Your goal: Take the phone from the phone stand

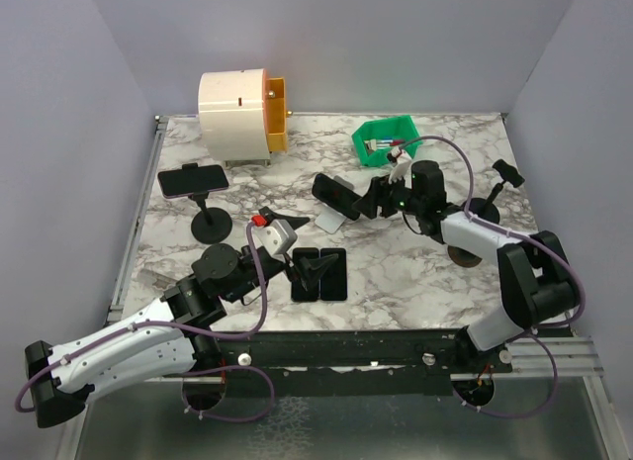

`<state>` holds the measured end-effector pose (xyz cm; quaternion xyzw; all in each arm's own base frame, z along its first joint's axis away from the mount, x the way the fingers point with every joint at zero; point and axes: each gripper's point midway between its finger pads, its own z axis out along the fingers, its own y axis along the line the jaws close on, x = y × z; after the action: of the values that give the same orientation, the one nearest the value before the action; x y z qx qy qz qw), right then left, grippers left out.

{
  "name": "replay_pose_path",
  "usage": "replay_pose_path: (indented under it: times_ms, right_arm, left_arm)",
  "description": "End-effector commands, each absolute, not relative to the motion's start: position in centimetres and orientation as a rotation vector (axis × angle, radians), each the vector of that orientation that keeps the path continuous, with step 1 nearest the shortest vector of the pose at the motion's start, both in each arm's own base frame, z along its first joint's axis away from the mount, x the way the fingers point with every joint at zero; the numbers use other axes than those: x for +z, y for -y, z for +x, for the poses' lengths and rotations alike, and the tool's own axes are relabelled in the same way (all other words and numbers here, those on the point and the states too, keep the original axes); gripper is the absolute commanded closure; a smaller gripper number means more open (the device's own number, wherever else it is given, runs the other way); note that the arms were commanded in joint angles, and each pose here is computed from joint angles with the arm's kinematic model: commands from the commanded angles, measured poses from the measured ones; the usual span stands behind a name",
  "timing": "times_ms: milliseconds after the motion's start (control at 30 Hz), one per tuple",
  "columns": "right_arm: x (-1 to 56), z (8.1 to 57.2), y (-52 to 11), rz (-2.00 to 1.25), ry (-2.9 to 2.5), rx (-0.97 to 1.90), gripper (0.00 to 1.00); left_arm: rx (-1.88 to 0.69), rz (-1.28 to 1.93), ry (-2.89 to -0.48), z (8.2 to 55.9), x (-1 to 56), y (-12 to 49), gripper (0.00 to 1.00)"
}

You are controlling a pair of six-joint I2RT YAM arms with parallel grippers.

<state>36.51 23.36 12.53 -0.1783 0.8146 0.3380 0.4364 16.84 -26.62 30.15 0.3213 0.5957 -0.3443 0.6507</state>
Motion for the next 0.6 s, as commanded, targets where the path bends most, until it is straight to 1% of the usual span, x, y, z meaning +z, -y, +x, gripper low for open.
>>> replay_pose_path:
  times_ms: [0, 367, 467, 567]
  right_arm:
    - [12.6, 37.4, -23.8, -0.442, -1.979, 0.837, 0.38]
    - [11.8, 37.8, -24.4, -0.466, -2.0, 0.861, 0.53]
    - [11.9, 37.7, -24.6, -0.481, -1.991, 0.872, 0.55]
    - [12.0, 37.6, -24.9, -0.494, -1.984, 0.897, 0.55]
  left_arm:
    - [-0.751, 0.731, -1.363, 17.2, 29.6, 26.6, 0.01]
    - [-0.74, 0.726, -1.356, 17.3, 29.8, 26.3, 0.01]
    - [-0.743, 0.727, -1.354, 17.2, 29.9, 26.3, 0.01]
    - [-0.744, 0.728, -1.353, 17.2, 29.9, 26.4, 0.01]
